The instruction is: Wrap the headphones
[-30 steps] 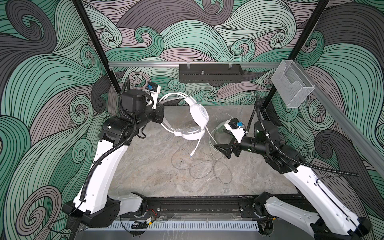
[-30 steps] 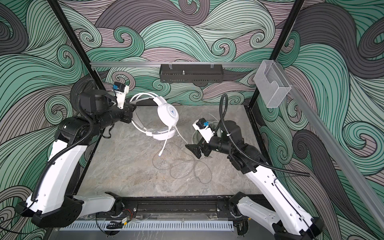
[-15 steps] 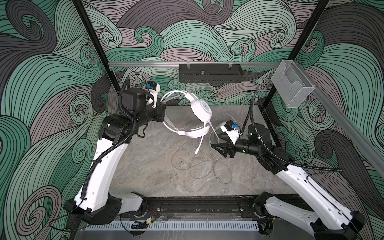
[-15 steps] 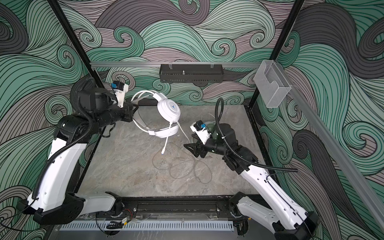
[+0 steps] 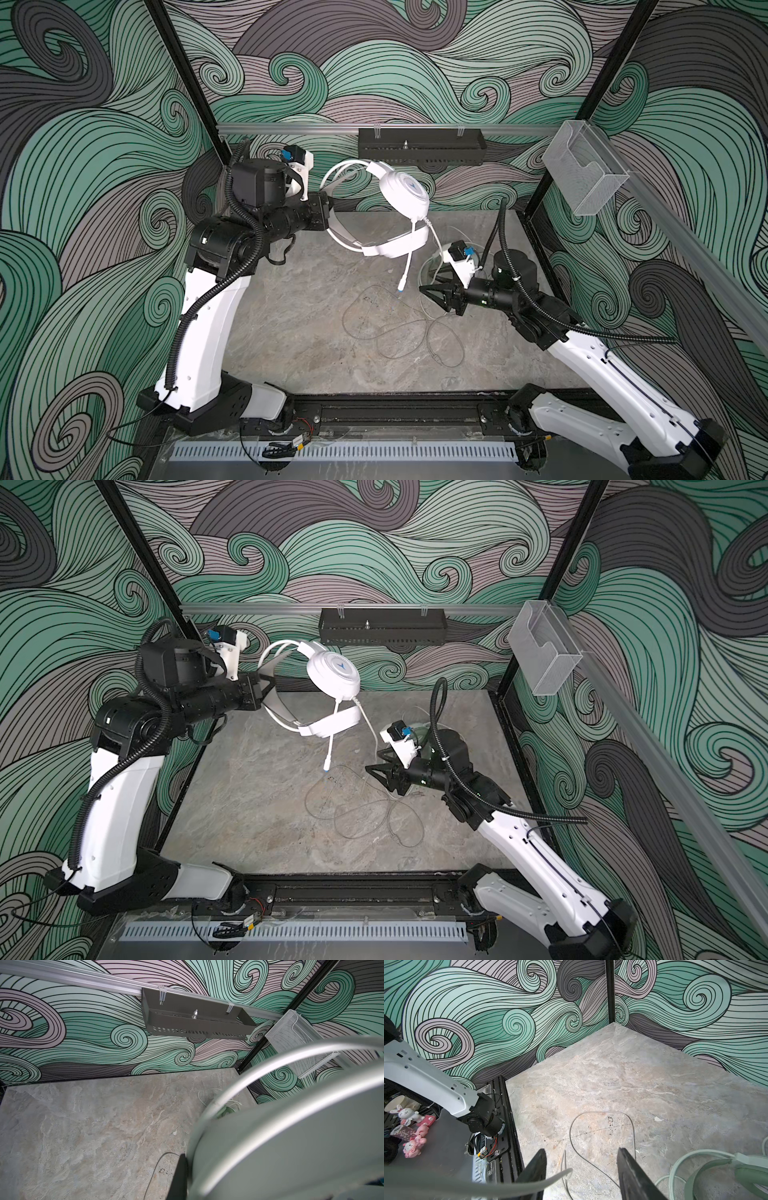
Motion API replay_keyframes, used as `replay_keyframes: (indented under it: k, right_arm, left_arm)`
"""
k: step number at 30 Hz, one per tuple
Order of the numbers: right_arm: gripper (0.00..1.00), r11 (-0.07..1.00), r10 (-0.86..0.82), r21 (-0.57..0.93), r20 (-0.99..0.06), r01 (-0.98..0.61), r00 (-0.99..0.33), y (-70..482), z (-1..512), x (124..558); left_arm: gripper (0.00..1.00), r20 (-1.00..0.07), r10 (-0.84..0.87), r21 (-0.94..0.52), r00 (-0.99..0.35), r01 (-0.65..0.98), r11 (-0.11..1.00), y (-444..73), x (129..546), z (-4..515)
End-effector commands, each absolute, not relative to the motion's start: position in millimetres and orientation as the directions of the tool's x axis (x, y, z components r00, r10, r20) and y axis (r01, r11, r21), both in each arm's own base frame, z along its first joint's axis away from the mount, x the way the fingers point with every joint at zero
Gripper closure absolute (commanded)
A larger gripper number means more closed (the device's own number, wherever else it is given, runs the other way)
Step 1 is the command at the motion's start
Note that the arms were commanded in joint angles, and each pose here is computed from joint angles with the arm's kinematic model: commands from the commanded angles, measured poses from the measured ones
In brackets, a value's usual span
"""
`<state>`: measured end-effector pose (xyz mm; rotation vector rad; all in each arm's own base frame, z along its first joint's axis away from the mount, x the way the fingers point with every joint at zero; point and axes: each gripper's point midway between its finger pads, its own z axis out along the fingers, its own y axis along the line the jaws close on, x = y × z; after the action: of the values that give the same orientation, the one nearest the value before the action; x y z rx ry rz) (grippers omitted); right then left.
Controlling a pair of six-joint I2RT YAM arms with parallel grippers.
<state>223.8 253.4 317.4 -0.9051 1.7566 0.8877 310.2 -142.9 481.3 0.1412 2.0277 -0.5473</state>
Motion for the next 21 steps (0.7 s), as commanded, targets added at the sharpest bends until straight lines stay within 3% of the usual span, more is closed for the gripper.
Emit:
replay_keyframes:
  k: [1,21]
  right_arm:
    - [0.42,0.443,-0.137,0.193,-0.950,-0.875,-0.279,257.2,326.3,221.3]
    - [0.41,0.390,-0.009,0.368,-0.915,-0.844,-0.403,275.8,310.7,231.5]
  left_arm:
    - [1.00,-0.847,-0.194,-0.396,-0.496,0.343,0.852,-148.9,300.3,500.8]
    - [1.00,-0.848,-0.277,-0.471,-0.452,0.402,0.785,-159.8,298.4,541.6]
